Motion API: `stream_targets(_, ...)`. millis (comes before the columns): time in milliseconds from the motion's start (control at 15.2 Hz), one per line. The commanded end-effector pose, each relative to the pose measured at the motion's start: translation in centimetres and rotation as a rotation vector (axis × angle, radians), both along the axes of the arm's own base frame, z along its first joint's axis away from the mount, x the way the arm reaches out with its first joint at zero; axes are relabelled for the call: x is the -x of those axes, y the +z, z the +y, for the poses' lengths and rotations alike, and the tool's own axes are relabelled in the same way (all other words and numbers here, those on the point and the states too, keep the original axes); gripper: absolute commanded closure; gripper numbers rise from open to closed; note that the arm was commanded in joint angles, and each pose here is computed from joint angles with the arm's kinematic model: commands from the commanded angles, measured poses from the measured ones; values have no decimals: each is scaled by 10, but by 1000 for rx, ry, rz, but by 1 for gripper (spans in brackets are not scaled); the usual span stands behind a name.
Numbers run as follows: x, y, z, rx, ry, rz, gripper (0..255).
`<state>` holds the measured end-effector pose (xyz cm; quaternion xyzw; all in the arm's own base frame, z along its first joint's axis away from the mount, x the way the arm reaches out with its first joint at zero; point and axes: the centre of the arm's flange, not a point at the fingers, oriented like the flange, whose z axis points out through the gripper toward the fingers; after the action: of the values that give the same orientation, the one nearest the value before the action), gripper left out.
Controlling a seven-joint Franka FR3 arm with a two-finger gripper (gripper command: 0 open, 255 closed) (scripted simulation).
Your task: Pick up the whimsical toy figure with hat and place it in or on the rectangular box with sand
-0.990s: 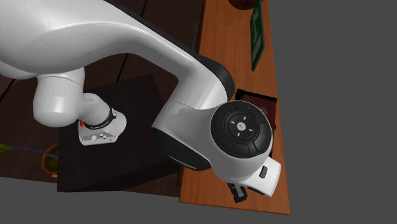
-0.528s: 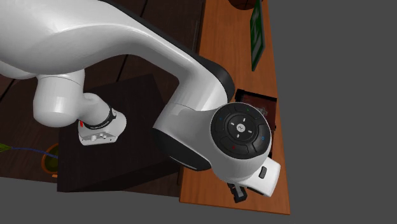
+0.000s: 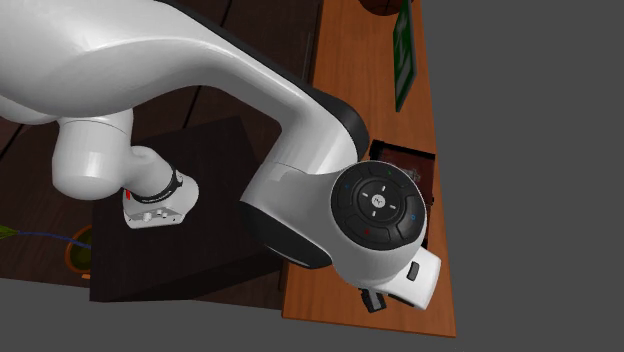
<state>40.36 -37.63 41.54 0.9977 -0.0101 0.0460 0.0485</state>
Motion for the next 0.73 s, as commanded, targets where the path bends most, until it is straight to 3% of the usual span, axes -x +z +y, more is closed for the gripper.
stream_targets(0,0,0,0,0,0,0,255)
stream_targets(660,0,47,0,0,0,0,255)
